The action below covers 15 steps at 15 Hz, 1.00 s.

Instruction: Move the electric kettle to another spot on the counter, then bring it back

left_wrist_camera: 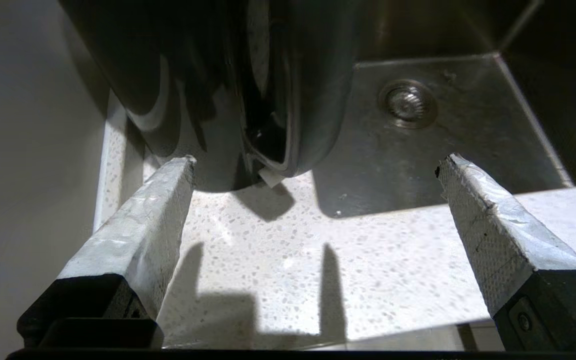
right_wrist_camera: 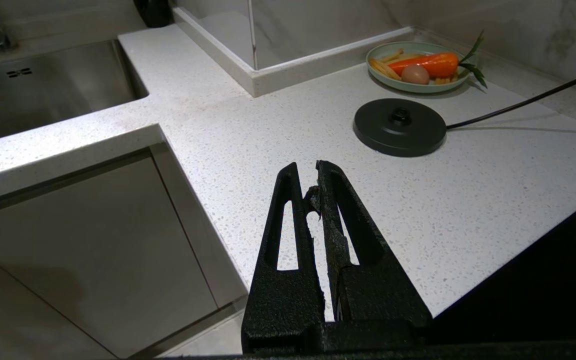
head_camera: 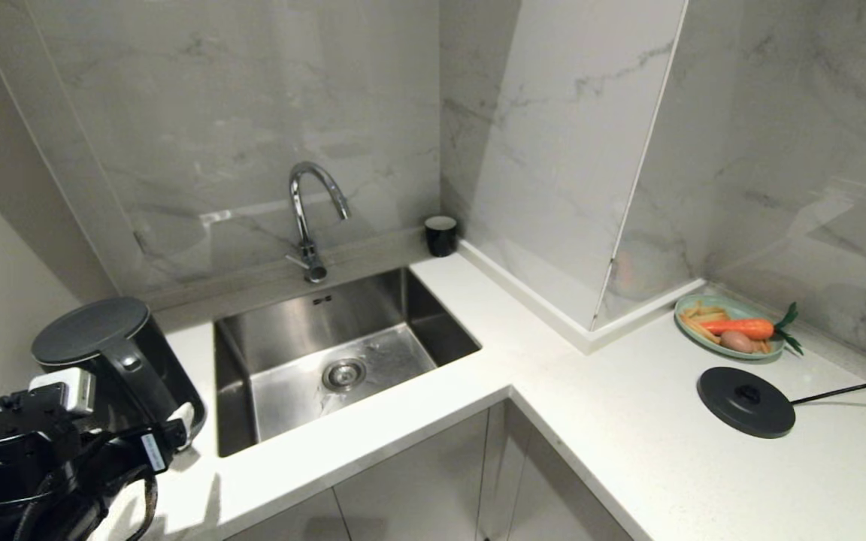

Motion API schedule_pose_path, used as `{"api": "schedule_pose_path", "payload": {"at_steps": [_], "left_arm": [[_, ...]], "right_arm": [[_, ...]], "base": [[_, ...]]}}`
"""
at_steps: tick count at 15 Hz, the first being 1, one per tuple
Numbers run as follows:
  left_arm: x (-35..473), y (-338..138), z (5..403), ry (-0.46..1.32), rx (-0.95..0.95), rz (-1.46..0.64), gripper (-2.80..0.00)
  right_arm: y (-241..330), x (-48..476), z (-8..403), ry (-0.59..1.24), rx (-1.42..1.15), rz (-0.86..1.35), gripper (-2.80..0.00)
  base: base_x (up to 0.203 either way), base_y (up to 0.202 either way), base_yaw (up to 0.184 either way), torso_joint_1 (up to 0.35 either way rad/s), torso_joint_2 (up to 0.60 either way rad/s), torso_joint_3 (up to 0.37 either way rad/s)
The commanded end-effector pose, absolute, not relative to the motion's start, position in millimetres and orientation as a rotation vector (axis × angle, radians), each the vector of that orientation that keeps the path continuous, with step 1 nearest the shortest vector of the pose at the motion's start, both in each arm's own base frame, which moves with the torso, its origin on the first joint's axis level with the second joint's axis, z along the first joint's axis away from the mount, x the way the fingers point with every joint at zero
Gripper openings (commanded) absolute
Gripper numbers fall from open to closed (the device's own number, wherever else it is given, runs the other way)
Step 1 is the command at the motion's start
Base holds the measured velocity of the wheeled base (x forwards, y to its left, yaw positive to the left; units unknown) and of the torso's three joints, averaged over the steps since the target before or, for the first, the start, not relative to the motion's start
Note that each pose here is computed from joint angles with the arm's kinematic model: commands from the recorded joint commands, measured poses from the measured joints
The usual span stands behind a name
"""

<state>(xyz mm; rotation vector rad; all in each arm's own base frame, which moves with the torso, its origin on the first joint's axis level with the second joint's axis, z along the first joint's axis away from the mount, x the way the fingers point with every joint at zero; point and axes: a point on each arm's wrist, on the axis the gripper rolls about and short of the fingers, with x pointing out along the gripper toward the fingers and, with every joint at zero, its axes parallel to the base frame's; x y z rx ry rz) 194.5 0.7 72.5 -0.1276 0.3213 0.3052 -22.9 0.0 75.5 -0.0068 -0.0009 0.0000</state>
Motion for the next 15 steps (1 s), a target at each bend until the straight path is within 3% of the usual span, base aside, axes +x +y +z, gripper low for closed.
{"api": "schedule_pose_path", "payload": {"at_steps": [1,8,15], "left_arm": [[171,-4,108,0.175,-0.153,0.242,0.0],[97,-7,164,-0.086,-0.067,0.087,0.0],[22,1,193,-0.01,-0.021,0.052,0.0]], "right_arm": [[0,-23,75,0.0,-0.008,0.0,-2.8],[0,-23,75,0.0,-0.008,0.0,-2.8],[0,-23,75,0.0,-0.008,0.0,-2.8]], "base": [[0.0,0.0,0.0,0.0,0.0,0.0],[0.0,0.0,0.0,0.0,0.0,0.0],[0.0,0.0,0.0,0.0,0.0,0.0]]}}
